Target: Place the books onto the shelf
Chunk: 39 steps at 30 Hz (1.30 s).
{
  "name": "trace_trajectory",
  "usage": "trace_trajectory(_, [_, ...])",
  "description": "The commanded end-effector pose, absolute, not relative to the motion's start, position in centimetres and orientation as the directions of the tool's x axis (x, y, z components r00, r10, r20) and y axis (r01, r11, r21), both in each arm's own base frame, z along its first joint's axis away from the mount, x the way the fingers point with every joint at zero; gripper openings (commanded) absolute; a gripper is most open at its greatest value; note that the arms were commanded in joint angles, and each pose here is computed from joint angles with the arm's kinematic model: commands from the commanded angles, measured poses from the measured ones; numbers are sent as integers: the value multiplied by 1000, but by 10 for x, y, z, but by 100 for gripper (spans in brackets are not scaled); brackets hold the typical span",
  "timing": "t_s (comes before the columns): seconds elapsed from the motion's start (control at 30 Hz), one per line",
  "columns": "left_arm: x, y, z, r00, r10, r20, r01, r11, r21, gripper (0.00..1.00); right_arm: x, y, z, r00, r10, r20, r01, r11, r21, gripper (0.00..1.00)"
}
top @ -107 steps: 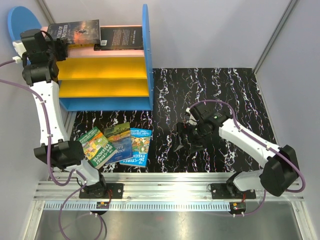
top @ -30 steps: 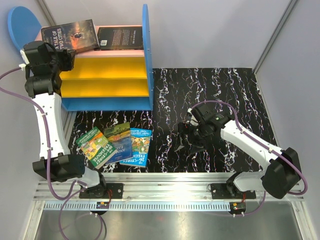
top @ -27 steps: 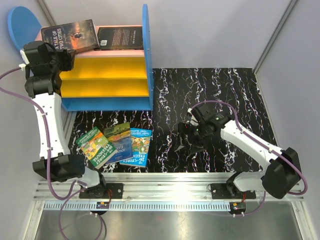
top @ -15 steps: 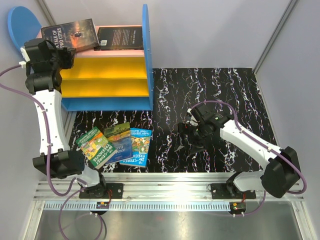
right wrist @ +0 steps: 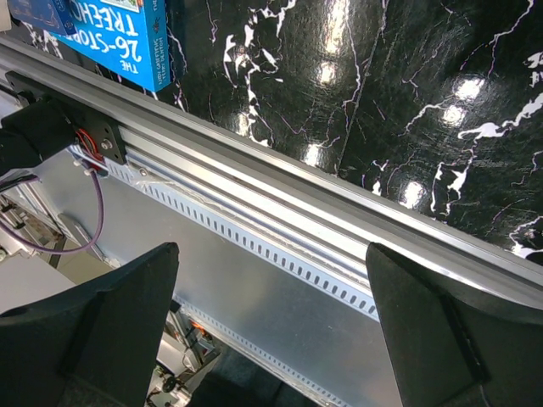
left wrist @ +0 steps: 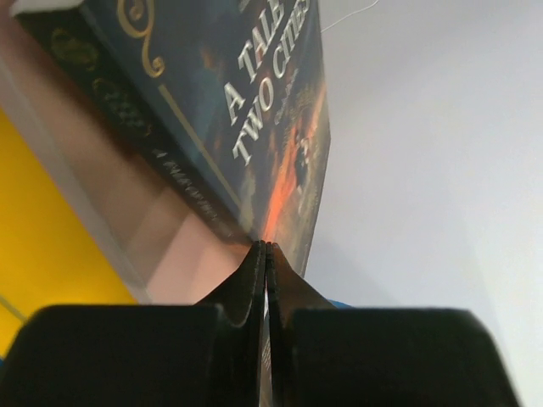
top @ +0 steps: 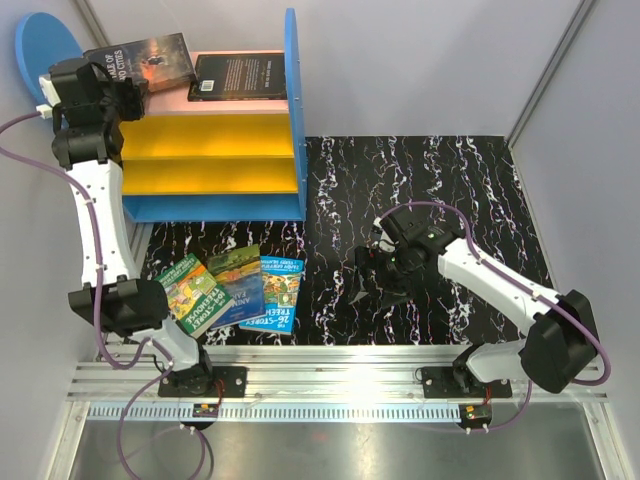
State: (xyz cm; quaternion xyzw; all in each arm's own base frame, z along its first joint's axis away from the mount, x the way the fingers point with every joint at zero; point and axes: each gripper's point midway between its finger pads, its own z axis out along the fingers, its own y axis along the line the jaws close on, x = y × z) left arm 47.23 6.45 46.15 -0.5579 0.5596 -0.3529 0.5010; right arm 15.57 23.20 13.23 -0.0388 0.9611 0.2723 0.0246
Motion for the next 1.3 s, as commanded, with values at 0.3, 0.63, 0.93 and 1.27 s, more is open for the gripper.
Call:
trace_trajectory(0.3, [480, 89, 496, 212, -959, -190, -189, 150, -970, 0, 166, 228, 133, -993, -69, -91, -106, 854, 509, 100])
trace_trajectory(0.63, [439, 56, 487, 139, -967, -215, -199, 185, -962, 0, 167, 227, 129, -995, -70, -76, -99, 857, 506, 100])
trace_trajectory(0.93, [434, 60, 457, 143, -961, -237, -260, 194, -946, 0, 166, 229, 127, -995, -71, -68, -95, 854, 512, 100])
trace_trajectory(1.27, [455, 79, 458, 200, -939, -280, -280, 219, -935, 0, 167, 225, 126, -995, -75, -67, -99, 866, 491, 100])
